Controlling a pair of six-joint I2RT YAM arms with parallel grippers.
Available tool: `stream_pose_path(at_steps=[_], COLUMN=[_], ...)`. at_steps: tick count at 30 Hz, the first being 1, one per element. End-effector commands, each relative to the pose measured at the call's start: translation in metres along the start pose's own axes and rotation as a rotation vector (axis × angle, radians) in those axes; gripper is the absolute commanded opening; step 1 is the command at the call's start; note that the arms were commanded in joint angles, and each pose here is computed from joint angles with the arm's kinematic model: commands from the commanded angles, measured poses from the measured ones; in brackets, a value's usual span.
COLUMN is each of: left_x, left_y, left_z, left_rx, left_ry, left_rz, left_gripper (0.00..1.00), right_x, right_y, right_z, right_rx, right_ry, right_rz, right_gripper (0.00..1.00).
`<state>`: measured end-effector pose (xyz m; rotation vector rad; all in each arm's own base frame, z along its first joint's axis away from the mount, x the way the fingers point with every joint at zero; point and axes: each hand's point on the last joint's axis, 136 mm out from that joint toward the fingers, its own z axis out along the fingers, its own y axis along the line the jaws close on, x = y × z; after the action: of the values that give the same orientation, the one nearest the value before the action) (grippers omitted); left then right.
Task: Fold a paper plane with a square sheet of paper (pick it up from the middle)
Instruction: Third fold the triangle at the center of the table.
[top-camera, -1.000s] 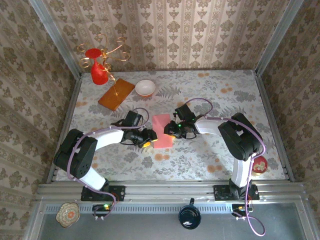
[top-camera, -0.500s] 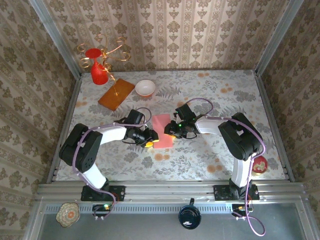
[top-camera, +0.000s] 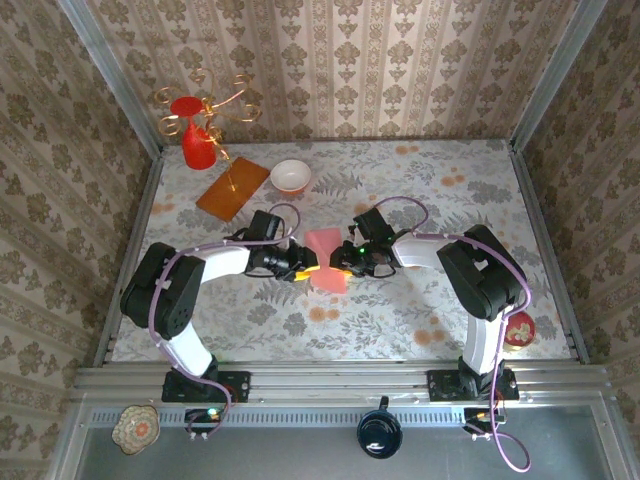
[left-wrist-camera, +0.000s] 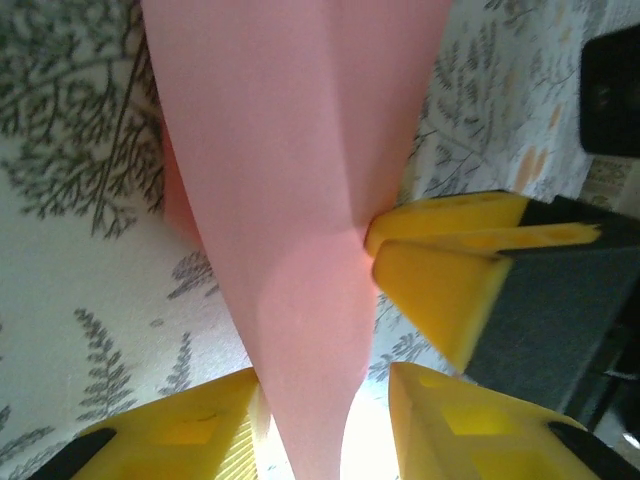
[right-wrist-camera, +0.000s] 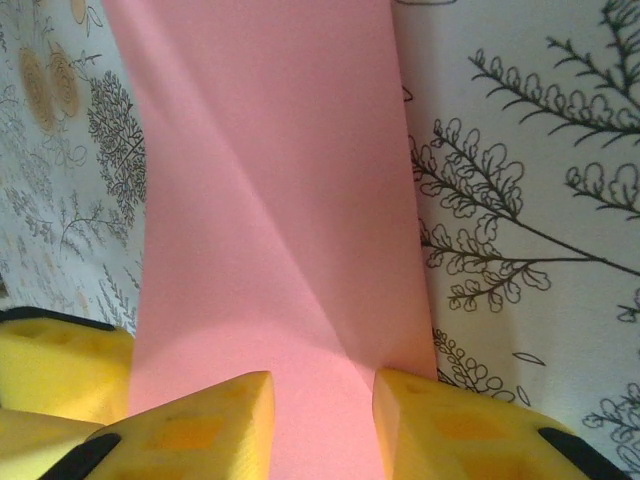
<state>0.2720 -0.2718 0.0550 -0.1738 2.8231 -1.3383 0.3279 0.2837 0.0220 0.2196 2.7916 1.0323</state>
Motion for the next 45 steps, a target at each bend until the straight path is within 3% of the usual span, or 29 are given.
stream_pose_path(at_steps=[1,14,22,28,34,40,45], left_x=[-0.006,-0.008,-0.007,-0.013,-0.017,-0.018,-0.018], left_y=[-0.001,0.011,0.011,0.000,-0.009,-0.010,-0.007], left_z=[0.001,0.005,0.004,-0.005,-0.015,-0.016,-0.015], left_rx=[0.001,-0.030,-0.029,-0.015,0.011,0.010,0.009], left_ry=[0.013,0.023,0.017,-0.025,-0.064,-0.077,-0.082], left_rz=[0.001,-0.070,-0.095,-0.103,-0.137,-0.165,-0.185], left_gripper=[0.36,0.28,0.09,0.06,0.06,0.06,0.06], right_x=[0.014,0.008,-0.010,-0.026,-0.018,0.005,0.034], right_y=[-0.032,-0.022,0.004,0.033,0.042,0.060,0.070], right_z=[0.006,0.001,-0.016,-0.054,-0.081,-0.080,-0.057], right_rx=[0.083,0.036,-0.050,-0.073,-0.011,-0.024,-0.018], right_ry=[0.041,0.016,-0.074,-0.226,-0.399,-0.469,-0.423], right_rz=[0.041,0.039,-0.042,-0.268,-0.568,-0.858,-1.100], right_gripper=[0.35,0.35,0.39,0.49,0.68,0.71,0.71])
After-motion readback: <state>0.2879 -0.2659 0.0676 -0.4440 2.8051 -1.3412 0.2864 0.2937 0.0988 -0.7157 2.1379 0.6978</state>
